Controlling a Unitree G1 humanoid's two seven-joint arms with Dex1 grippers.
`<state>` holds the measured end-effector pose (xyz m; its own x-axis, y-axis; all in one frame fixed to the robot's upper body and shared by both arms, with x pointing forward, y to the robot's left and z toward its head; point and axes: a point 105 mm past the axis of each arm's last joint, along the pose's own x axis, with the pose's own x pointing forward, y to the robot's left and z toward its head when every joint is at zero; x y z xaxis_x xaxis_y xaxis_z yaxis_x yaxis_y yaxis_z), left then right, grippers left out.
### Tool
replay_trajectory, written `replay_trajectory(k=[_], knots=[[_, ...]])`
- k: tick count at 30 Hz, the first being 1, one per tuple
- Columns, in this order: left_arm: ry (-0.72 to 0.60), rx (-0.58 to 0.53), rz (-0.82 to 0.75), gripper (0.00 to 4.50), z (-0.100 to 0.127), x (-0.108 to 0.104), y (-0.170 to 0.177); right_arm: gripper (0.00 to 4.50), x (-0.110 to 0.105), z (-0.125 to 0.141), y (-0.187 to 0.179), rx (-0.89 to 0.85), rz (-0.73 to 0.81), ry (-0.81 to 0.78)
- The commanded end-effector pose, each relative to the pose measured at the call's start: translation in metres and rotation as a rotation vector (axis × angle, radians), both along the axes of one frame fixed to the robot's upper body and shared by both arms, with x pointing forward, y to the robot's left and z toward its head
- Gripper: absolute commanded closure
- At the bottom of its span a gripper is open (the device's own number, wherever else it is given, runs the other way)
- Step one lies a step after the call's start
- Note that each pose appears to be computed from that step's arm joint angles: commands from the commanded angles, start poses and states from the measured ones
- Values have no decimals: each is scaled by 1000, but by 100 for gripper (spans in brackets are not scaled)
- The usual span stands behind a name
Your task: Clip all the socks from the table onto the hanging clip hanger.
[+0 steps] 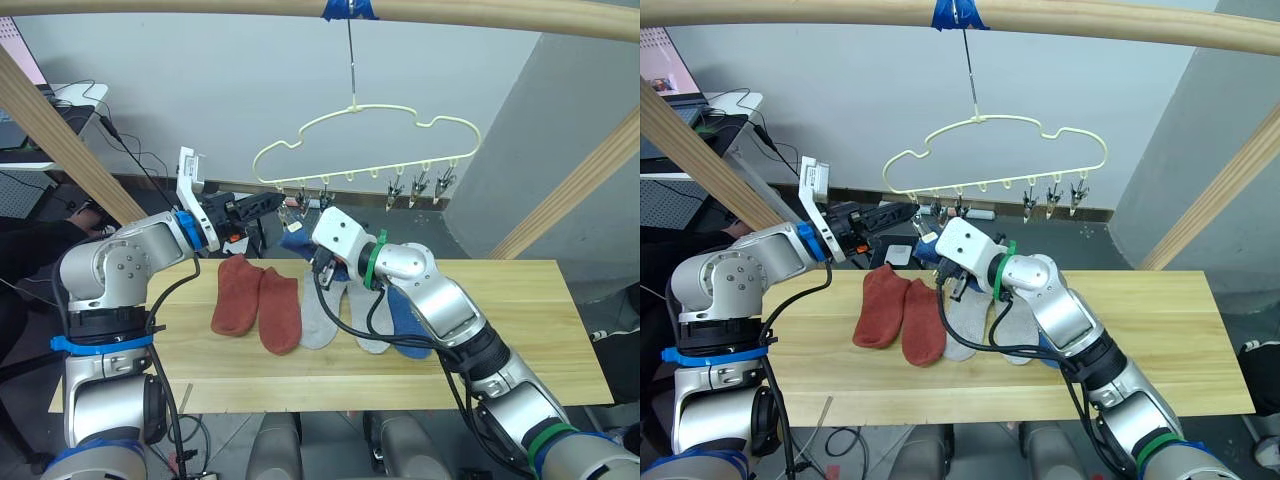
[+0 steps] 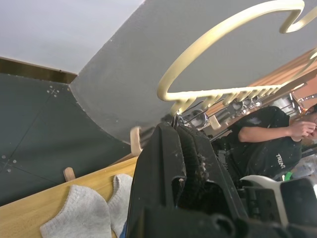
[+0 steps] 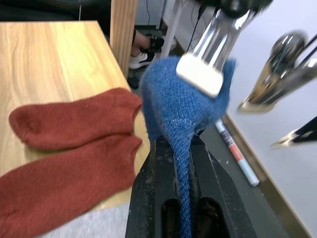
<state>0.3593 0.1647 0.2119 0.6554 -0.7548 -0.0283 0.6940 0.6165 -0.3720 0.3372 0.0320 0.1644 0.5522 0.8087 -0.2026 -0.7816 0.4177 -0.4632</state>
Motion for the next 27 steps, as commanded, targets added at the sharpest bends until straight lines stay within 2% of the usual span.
replay_trajectory(k=[1, 3, 14, 18, 25, 27], knots=[[-40, 17, -14, 450, 4, -3, -3, 448, 0, 19, 4, 62, -1, -32], [-58, 21, -23, 450, 5, -4, -3, 448, 1, 19, 5, 69, -5, -27], [-114, 49, 9, 112, 13, -7, 8, 450, 2, 12, 6, 117, -19, 33], [-171, 125, 39, 0, 11, -12, 12, 338, -1, 2, 3, 189, -22, 154], [-230, 212, 128, 0, -3, -20, 20, 80, -6, -22, -39, 152, -89, 219], [-299, 283, 173, 0, -3, -19, 23, 15, -9, -27, -52, 145, -109, 230]])
